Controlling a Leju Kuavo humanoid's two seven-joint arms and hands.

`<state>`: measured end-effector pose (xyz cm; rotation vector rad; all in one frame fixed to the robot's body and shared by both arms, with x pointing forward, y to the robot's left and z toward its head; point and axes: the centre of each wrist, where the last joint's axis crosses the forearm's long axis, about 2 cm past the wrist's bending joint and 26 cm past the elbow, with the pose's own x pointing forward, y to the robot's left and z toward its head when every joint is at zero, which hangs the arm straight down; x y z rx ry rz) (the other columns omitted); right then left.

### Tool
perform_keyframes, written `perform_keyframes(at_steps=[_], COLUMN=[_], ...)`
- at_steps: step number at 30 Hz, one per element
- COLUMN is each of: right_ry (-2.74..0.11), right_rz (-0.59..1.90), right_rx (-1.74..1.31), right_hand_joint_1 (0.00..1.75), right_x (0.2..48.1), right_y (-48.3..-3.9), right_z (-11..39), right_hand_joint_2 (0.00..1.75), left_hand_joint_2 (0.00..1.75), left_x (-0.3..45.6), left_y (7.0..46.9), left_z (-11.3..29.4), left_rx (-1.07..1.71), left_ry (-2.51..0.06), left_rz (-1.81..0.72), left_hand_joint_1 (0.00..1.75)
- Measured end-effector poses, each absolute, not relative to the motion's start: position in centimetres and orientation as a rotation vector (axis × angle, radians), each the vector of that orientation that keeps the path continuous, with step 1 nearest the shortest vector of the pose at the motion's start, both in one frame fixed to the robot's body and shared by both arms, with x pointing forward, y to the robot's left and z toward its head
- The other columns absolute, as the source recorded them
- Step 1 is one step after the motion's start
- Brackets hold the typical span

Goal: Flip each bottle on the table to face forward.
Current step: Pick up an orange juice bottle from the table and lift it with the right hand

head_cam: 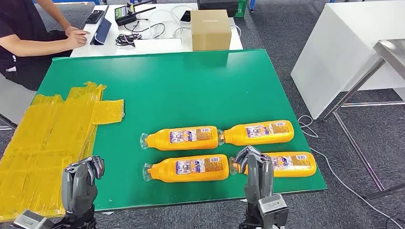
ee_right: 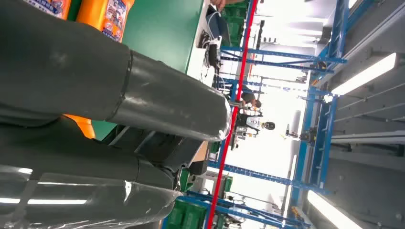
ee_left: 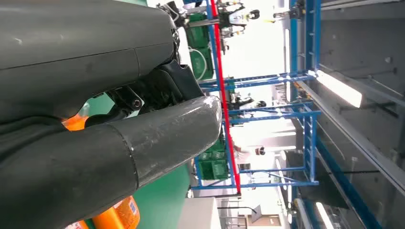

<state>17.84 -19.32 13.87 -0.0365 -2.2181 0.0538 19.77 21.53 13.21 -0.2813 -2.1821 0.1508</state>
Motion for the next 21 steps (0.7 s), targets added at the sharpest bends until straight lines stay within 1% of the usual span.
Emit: perform_keyframes(at_steps=[8,14,18,21], right_ry=[-2.180,-2.168,-2.157,-2.097], right_rz=[0.093,0.095,0.113,0.222], right_rx=[-0.161,-0.183,-0.190,-0.238], right_hand_joint_1=[0.00,0.00,0.00,0.00], right_x=[17.2,16.8,16.8,16.8], right_y=[-20.0,-20.0,-20.0,-20.1], right_z=[14.0,14.1,14.2,14.2], right_hand_joint_2=[0.00,0.00,1.75,1.75], left_hand_joint_2=[0.00,0.00,0.00,0.00], left_x=[19.6,19.3,19.3,19.3], left_y=[21.8,21.9,21.9,21.9], left_z=[13.0,12.8,12.8,12.8], left_rx=[-0.197,-0.187,-0.184,-0.186], left_ry=[-2.132,-2.121,-2.119,-2.114], left_rz=[0.158,0.165,0.168,0.177], left_hand_joint_1=[0.00,0.00,0.00,0.00])
